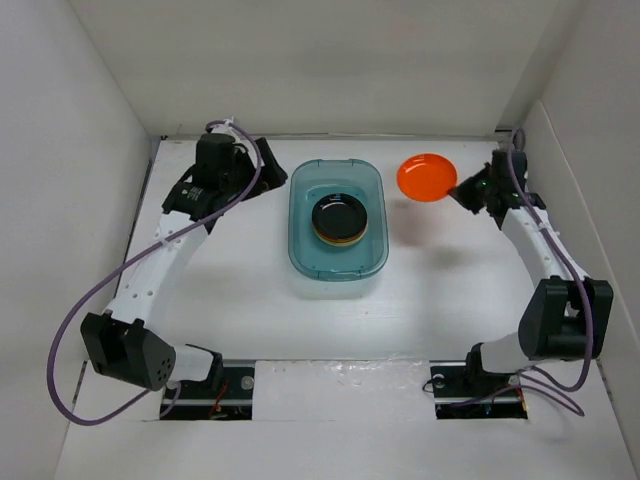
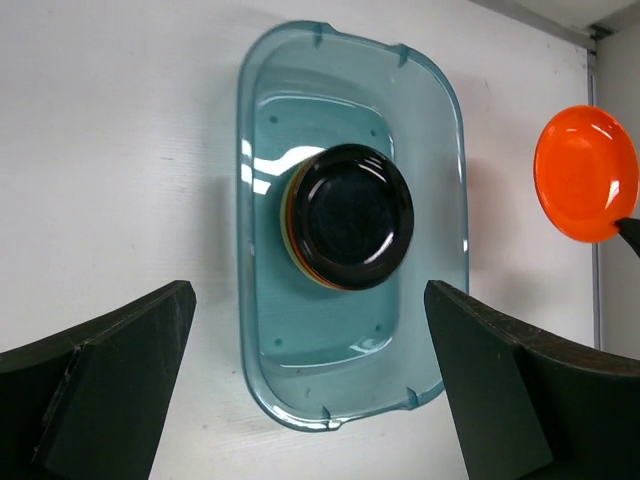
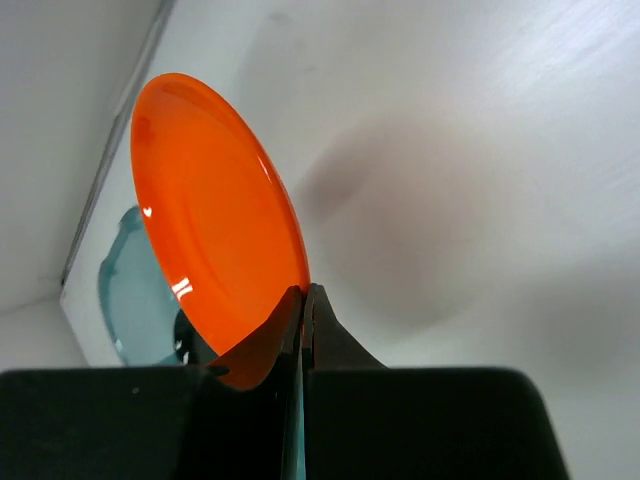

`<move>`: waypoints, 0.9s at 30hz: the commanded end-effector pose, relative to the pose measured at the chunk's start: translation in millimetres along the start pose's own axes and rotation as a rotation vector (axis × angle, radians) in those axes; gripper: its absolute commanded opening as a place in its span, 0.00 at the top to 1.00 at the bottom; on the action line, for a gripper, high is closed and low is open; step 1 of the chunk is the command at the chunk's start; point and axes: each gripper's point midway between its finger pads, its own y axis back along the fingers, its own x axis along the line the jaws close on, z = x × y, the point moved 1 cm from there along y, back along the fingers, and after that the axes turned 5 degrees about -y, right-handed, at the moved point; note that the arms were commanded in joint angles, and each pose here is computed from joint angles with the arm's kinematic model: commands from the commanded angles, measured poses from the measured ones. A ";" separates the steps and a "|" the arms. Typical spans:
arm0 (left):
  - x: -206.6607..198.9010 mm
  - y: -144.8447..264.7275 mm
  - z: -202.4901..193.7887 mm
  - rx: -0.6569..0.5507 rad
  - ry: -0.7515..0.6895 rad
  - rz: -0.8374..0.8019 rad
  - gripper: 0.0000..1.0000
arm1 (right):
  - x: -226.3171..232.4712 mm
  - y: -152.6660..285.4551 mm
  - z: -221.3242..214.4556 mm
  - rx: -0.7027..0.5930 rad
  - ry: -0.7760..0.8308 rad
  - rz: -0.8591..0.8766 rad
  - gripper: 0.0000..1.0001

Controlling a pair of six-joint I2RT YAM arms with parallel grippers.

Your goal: Place the plates into the plastic bin on the countertop

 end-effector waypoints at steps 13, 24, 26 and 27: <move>109.3 12.6 26.2 -0.107 0.125 0.231 0.00 | 128.3 -18.6 -170.4 0.338 0.288 0.330 1.00; 106.7 6.0 12.8 -0.067 0.108 0.188 0.00 | 122.0 -53.2 -210.2 0.435 0.347 0.315 0.47; 106.7 6.0 12.8 -0.067 0.108 0.188 0.00 | 138.9 -30.9 -210.8 0.424 0.374 0.375 0.31; 106.7 6.0 12.8 -0.067 0.108 0.188 0.00 | 138.5 -27.2 -206.6 0.403 0.382 0.376 0.27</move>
